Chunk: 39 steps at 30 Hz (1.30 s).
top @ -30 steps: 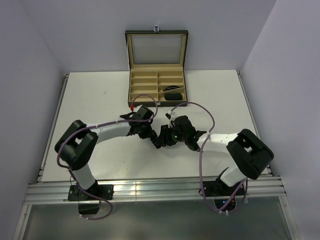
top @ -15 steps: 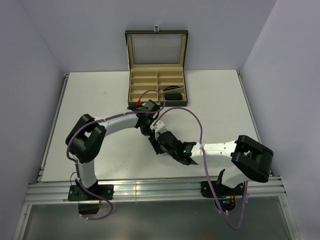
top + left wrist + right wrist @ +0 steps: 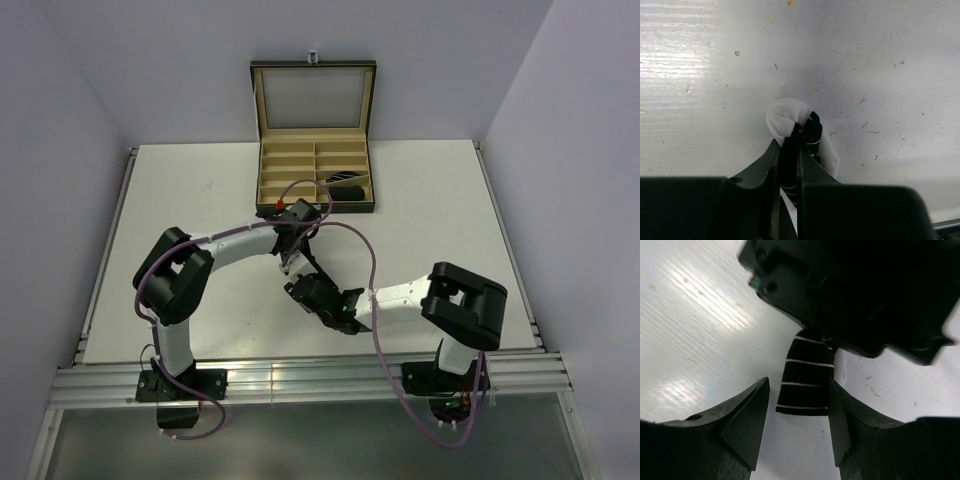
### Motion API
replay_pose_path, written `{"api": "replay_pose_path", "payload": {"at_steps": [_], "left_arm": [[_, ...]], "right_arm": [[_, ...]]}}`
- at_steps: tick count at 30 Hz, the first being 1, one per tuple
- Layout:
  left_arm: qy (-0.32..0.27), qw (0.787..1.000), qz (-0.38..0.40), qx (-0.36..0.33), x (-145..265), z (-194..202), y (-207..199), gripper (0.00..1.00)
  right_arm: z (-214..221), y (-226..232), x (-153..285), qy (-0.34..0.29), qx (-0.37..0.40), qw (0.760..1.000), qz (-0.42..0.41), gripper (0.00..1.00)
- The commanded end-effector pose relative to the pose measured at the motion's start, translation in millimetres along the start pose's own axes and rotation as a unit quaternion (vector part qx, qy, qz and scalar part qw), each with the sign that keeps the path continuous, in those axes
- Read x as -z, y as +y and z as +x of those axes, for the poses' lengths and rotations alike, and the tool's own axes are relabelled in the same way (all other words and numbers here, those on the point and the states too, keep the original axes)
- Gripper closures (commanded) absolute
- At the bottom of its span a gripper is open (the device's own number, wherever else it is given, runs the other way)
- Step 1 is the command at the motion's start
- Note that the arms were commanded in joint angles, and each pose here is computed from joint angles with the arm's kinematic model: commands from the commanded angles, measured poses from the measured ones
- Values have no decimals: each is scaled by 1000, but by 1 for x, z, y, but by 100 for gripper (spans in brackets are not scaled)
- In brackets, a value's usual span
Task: Roll the socks
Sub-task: Roll the sock at the center of the board.
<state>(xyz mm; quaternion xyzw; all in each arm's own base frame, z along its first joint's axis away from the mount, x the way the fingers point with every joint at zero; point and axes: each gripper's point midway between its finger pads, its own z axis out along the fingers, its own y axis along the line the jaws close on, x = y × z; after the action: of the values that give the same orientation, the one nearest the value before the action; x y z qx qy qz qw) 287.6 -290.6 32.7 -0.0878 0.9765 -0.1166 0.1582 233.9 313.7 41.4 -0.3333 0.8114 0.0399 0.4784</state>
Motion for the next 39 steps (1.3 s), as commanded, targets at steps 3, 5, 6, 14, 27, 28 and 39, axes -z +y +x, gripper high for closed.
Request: {"api": "replay_pose_path", "payload": {"at_steps": [3,5,6,14,27,28,39], "left_arm": [[31,998,-55,-28,-11,17,29,100],[32,998,-52,-30,-11,17,28,100],[31,998,-48,-31,-10,17,27,100],[-15,1000,-5,-1,10,3,17,75],[-135,974,105,151,54,-31,28,30],[-137,970,117,165,56,-30,27,29],[-130,959,170,187,48,-6,12,30]], "right_arm": [[19,-14,-12,40,4,998,53,46],[23,-18,-11,48,-7,997,58,59],[27,-22,-11,51,-14,997,58,66],[21,-11,-2,54,-126,987,-86,100],[8,-6,10,85,-271,920,-271,100],[7,-3,11,90,-282,911,-285,100],[16,2,0,132,-318,884,-317,100]]}}
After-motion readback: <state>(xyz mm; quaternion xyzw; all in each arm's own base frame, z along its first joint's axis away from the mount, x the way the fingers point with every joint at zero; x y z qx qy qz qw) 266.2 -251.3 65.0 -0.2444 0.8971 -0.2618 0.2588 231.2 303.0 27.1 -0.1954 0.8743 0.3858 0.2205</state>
